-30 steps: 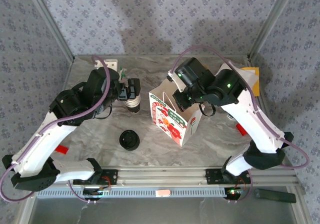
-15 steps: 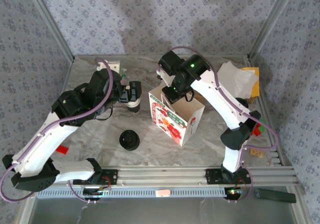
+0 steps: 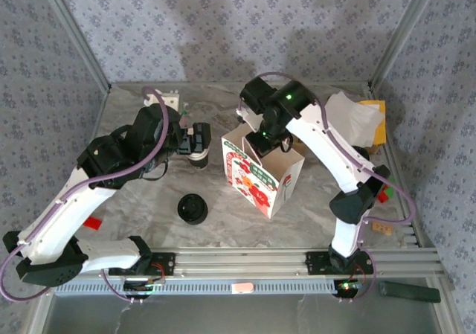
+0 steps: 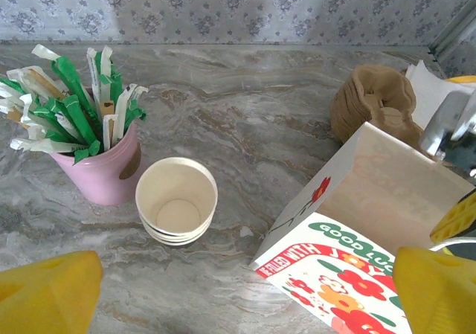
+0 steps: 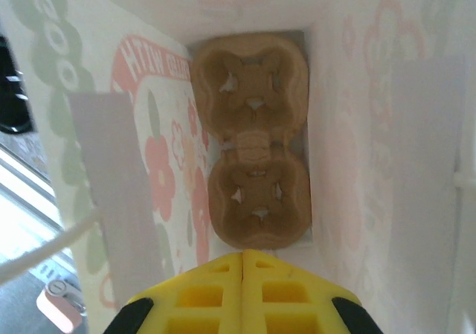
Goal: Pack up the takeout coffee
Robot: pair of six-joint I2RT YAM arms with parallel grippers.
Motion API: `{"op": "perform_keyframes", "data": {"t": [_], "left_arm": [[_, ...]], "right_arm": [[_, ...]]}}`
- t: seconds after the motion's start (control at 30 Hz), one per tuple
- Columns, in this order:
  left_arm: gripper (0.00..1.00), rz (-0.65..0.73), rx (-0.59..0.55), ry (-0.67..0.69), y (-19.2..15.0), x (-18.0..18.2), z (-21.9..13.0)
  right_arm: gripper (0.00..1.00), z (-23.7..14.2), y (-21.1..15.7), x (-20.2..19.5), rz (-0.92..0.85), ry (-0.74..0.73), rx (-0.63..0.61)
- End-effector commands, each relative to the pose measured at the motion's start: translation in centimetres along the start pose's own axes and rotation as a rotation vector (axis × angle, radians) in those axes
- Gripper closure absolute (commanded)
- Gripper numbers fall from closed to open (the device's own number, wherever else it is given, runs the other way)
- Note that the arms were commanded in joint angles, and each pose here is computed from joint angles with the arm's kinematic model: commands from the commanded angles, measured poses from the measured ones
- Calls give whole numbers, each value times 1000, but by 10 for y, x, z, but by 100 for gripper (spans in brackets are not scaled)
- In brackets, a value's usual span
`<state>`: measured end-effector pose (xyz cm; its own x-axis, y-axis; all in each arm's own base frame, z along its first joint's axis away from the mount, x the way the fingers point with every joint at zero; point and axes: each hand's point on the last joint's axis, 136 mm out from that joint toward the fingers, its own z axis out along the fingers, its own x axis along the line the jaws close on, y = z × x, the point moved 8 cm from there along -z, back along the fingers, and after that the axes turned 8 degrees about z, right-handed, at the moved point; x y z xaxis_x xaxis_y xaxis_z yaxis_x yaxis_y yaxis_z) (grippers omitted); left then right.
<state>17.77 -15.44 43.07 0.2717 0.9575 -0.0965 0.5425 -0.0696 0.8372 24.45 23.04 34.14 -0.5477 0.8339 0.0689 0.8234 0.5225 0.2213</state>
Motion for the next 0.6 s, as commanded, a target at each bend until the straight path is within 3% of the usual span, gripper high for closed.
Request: {"op": "perform_keyframes", "data": {"t": [0.0, 0.57], "left_arm": [[0, -9, -18, -15, 5, -2, 0], [0, -10, -11, -7, 7, -3, 2]], "right_arm": [[100, 15, -13, -5, -39, -26, 101], [100, 87, 0, -7, -37, 4, 150]]}}
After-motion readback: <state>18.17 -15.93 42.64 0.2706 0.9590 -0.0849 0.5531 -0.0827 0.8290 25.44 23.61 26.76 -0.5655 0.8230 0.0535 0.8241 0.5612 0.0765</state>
